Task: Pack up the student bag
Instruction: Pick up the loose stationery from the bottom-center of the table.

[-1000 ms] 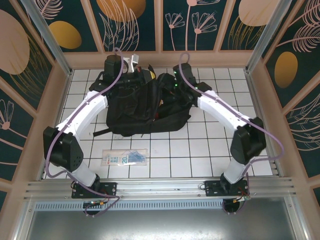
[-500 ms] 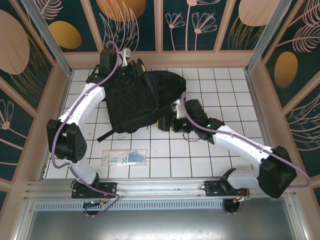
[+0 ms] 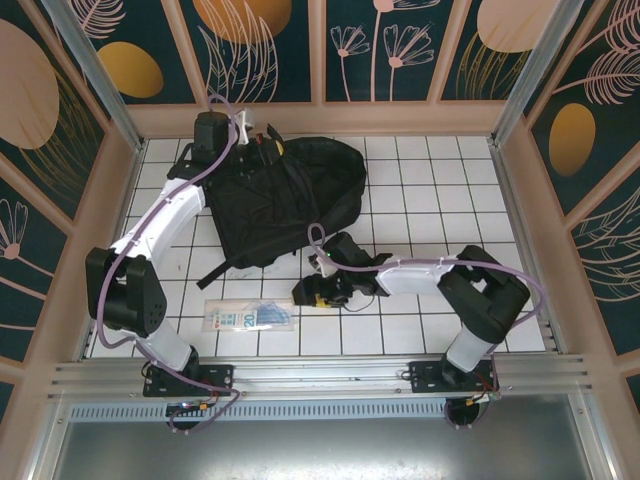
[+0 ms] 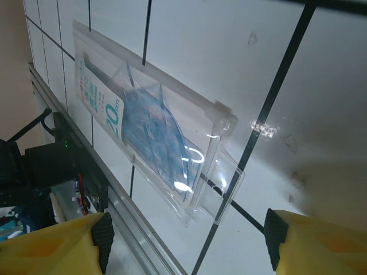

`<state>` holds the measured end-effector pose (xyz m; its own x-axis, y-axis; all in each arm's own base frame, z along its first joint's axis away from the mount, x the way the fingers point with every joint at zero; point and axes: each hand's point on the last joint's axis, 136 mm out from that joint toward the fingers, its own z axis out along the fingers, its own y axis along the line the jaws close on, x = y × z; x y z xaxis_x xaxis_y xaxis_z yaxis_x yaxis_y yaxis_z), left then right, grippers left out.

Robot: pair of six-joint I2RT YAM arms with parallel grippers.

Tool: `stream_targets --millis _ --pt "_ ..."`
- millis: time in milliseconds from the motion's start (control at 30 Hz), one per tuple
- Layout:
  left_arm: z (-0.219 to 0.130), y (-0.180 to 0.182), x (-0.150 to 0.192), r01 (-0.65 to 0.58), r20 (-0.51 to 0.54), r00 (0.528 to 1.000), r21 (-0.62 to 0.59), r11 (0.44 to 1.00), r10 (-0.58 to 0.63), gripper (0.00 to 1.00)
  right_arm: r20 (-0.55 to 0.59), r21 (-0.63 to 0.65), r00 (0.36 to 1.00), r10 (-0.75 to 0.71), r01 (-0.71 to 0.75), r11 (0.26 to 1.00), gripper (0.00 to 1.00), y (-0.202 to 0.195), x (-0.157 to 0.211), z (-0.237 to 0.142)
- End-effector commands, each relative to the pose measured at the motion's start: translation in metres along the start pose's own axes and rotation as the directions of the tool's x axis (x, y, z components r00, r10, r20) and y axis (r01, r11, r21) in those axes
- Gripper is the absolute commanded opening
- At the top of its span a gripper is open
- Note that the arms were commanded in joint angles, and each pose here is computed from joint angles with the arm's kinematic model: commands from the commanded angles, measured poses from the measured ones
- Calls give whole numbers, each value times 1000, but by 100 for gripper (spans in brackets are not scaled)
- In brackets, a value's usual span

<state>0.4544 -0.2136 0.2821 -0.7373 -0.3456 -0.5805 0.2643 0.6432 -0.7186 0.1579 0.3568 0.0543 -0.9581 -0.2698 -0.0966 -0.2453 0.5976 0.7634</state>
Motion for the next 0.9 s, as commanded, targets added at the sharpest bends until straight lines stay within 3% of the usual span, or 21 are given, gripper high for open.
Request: stream_targets --millis 0,233,533,700,867 --pt "-14 -18 -9 -70 59 996 56 996 67 0 -22 -64 1000 17 -19 998 72 8 2 8" --pt "-18 -23 -7 -71 64 996 86 994 65 0 -89 -52 994 66 -71 996 72 -7 6 30" --pt "-23 -27 -8 -81 72 995 89 993 75 0 -145 -52 989 16 -24 998 71 6 -4 54" --pt "-24 -28 -8 -79 71 995 94 992 73 0 -165 -66 986 -19 8 998 57 12 -7 57" --pt "-22 -28 -6 -69 63 996 104 992 62 0 -138 105 984 -116 131 986 53 7 -19 55"
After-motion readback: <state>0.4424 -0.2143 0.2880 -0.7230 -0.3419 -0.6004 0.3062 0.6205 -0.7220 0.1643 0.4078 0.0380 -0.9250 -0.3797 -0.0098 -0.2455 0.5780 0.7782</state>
